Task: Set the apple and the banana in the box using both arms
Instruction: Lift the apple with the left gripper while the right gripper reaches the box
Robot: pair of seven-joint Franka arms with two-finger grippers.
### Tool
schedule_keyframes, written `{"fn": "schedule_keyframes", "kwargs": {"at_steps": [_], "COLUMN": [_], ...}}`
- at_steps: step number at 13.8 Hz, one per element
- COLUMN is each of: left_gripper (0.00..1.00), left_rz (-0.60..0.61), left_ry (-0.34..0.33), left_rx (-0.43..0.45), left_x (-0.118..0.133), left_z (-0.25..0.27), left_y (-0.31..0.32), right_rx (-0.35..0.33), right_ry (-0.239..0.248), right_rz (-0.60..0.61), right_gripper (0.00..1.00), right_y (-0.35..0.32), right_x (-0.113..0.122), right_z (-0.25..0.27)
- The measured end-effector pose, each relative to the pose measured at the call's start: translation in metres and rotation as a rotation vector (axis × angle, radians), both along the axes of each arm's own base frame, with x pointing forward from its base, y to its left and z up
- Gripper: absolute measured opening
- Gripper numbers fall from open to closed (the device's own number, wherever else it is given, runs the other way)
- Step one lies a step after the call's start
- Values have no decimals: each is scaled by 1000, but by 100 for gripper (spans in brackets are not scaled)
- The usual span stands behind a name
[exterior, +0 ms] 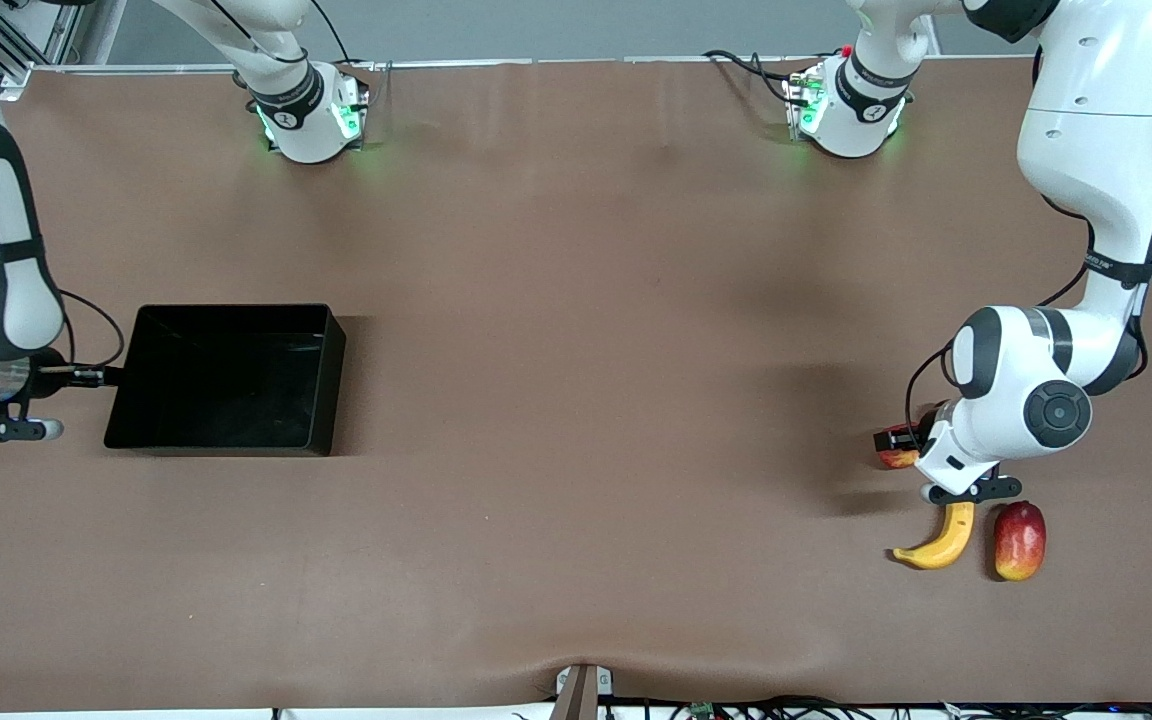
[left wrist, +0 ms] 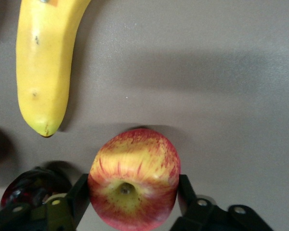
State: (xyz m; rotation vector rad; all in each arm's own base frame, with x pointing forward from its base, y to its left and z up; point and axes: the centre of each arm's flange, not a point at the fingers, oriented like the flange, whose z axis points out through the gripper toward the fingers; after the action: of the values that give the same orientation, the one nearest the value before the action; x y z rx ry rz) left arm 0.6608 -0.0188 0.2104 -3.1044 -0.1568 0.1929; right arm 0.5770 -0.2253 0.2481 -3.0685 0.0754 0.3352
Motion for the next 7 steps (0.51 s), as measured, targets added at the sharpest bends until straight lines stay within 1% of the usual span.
{"fn": "schedule_keyframes", "kwargs": {"at_steps": [1, 2, 3, 4, 5, 6, 7], "left_gripper": [71, 71, 71, 71, 71, 71, 71], "left_rz": [0, 0, -1, -3, -5, -7, -10], "left_ry": [-2, -8, -17, -28, -43, -59, -67], "left_rx": [0, -1, -2, -3, -4, -5, -5], "left_x": [0, 1, 3, 6, 9, 12, 14], "left_z": [0, 1, 4, 9, 18, 29, 43], "left_y": [0, 0, -1, -2, -3, -5, -8], "right_rx": [-1, 1, 5, 7, 8, 8, 10], "right_ry": [-2, 0, 1, 1, 0, 0, 6], "right_rz": [1, 1, 1, 3, 3, 4, 4], "right_gripper": [54, 44, 31, 22, 9, 5, 6], "right_y": [1, 3, 5, 6, 7, 7, 7], "right_x": [-3, -5, -5, -5, -5, -5, -5], "right_z": [-6, -9, -10, -10, -10, -10, -10]}}
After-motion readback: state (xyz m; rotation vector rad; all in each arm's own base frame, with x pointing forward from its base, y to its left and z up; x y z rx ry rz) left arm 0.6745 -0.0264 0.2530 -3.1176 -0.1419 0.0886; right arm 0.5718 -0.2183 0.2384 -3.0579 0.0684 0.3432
